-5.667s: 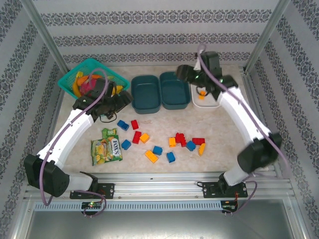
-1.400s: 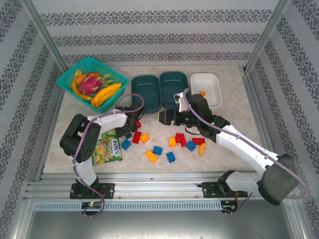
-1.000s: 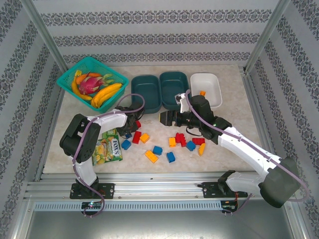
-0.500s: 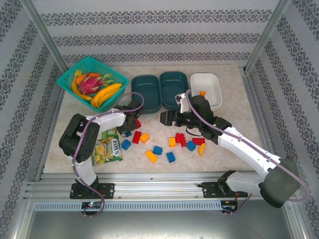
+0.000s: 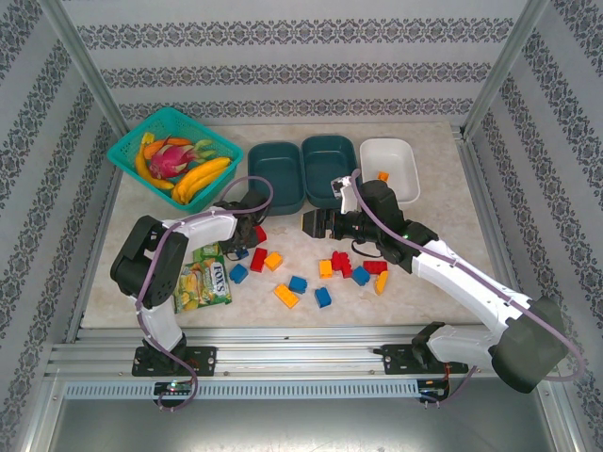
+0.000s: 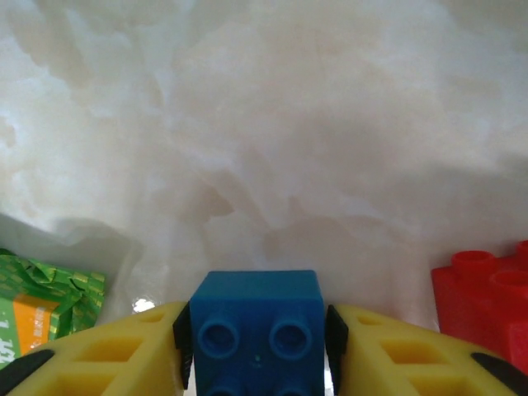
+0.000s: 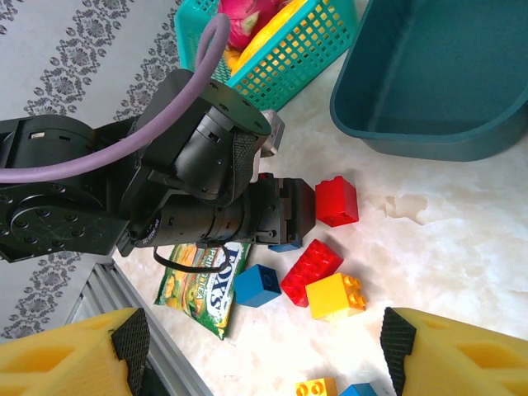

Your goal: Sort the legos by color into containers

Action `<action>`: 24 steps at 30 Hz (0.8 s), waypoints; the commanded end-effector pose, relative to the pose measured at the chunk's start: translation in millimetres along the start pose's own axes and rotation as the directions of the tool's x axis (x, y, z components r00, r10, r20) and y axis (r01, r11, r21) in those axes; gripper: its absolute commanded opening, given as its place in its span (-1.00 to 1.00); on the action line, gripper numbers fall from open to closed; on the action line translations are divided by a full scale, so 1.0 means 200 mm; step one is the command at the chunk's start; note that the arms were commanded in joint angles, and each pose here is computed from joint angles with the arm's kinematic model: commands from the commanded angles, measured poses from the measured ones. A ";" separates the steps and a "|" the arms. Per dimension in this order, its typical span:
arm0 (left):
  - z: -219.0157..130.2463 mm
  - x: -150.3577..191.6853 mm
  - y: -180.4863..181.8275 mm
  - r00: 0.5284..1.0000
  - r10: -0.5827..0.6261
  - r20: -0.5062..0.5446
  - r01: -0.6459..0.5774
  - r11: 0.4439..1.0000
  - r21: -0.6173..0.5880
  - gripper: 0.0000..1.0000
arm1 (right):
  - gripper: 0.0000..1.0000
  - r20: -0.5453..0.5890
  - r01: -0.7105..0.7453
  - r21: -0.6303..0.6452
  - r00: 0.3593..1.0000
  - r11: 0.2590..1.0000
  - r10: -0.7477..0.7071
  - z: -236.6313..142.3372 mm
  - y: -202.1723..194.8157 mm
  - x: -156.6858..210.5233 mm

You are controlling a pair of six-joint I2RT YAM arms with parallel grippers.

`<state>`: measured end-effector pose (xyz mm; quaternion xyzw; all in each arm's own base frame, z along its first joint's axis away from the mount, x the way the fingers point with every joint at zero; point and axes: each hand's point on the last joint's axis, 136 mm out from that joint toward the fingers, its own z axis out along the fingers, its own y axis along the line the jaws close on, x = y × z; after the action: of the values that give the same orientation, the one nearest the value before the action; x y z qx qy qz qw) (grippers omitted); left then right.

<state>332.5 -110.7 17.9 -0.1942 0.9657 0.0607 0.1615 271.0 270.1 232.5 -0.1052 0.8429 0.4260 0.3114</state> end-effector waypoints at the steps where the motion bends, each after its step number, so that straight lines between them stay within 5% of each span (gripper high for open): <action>1: -0.01 -0.05 0.02 1.000 0.006 0.016 -0.006 1.000 0.005 -0.05 | 0.53 0.005 -0.005 -0.005 1.000 1.000 0.005 0.00 0.00 -0.01; 10: 0.01 -0.07 0.02 1.000 0.011 0.009 -0.012 1.000 0.017 -0.32 | 0.53 0.003 -0.006 -0.004 1.000 1.000 0.006 -0.01 0.00 0.00; 24: -0.15 -0.23 0.00 0.993 0.010 0.114 -0.014 0.999 0.031 -0.38 | 0.53 0.001 -0.011 -0.006 1.000 1.000 0.011 0.00 0.00 -0.01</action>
<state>349.5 -105.1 29.6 -0.1805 0.9656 0.0559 0.1785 271.0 270.1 232.4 -0.1050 0.8430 0.4260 0.3111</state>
